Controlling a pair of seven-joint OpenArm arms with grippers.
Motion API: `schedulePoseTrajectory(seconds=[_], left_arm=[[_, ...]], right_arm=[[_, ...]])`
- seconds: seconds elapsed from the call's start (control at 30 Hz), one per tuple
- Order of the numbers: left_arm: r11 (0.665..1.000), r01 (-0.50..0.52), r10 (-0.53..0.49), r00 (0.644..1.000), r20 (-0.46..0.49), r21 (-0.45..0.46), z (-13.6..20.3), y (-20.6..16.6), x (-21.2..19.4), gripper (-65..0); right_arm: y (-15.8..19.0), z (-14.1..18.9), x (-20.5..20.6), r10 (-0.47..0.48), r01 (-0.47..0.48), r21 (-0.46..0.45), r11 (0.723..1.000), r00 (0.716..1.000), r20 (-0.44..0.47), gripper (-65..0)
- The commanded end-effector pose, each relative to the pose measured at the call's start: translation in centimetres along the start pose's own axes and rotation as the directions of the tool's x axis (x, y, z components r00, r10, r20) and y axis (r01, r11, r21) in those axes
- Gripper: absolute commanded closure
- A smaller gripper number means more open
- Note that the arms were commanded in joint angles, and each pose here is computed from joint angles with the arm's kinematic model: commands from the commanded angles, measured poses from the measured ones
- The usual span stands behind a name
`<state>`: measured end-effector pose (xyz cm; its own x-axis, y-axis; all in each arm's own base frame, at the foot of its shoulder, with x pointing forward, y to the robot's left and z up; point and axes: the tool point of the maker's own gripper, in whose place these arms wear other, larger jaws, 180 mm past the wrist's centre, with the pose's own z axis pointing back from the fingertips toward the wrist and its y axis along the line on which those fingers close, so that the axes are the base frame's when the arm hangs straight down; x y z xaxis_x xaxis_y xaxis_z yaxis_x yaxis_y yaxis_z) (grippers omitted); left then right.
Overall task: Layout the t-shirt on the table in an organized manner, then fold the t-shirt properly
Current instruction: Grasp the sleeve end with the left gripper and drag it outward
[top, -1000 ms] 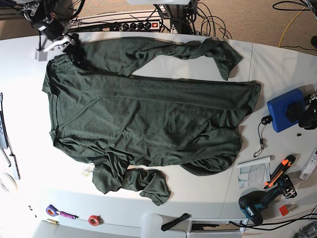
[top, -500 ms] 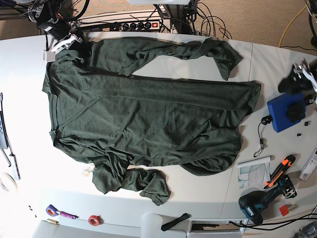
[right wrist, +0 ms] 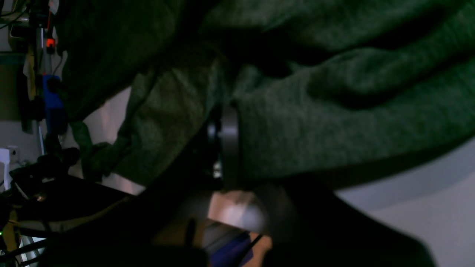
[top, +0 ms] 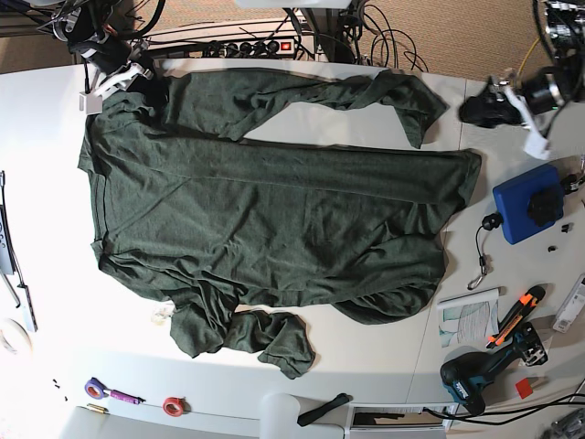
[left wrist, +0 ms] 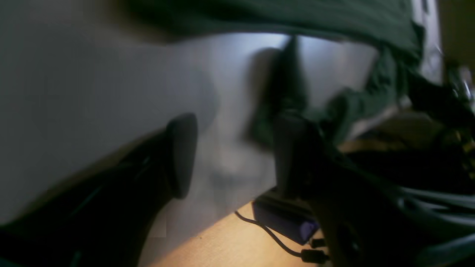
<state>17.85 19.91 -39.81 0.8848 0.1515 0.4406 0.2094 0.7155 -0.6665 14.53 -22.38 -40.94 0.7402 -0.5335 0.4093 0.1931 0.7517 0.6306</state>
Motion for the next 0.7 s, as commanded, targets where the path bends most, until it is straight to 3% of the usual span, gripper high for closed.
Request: schedulePoseTrajectory(seconds=[0.0, 0.17, 0.33, 0.53, 0.6, 0.67], left_arm=[[0.999, 0.027, -0.024, 0.997, -0.067, 0.036, -0.1, 0.5, -1.0, -34.3], [0.998, 0.050, -0.043, 0.989, -0.139, 0.048, -1.4, 0.5, -2.7, -34.3], [0.999, 0.039, -0.041, 0.966, -0.254, -0.012, -2.2, -0.9, -5.3, -34.0], [0.997, 0.040, -0.060, 0.946, -0.317, -0.067, -3.5, -2.4, -7.2, -32.7], [0.997, 0.040, -0.060, 0.947, -0.315, -0.069, -3.5, -2.5, -7.2, -27.7], [0.996, 0.047, -0.068, 0.948, -0.311, -0.074, -3.5, -2.5, -7.1, -13.4]], right_arm=[[-1.6, 0.4, -2.8, -0.004, -0.006, -0.081, 0.997, 0.991, -0.131, 0.0], [-1.6, 0.4, -2.8, -0.004, -0.007, -0.081, 0.997, 0.991, -0.131, 0.0], [-1.6, 0.4, -2.8, -0.004, -0.007, -0.081, 0.997, 0.991, -0.131, 0.0], [-1.6, 0.4, -2.8, -0.004, -0.007, -0.082, 0.997, 0.991, -0.132, 0.0], [-1.6, 0.4, -2.8, -0.004, -0.007, -0.082, 0.997, 0.991, -0.132, 0.0], [-1.6, 0.4, -2.8, -0.004, -0.007, -0.081, 0.997, 0.991, -0.131, 0.0]])
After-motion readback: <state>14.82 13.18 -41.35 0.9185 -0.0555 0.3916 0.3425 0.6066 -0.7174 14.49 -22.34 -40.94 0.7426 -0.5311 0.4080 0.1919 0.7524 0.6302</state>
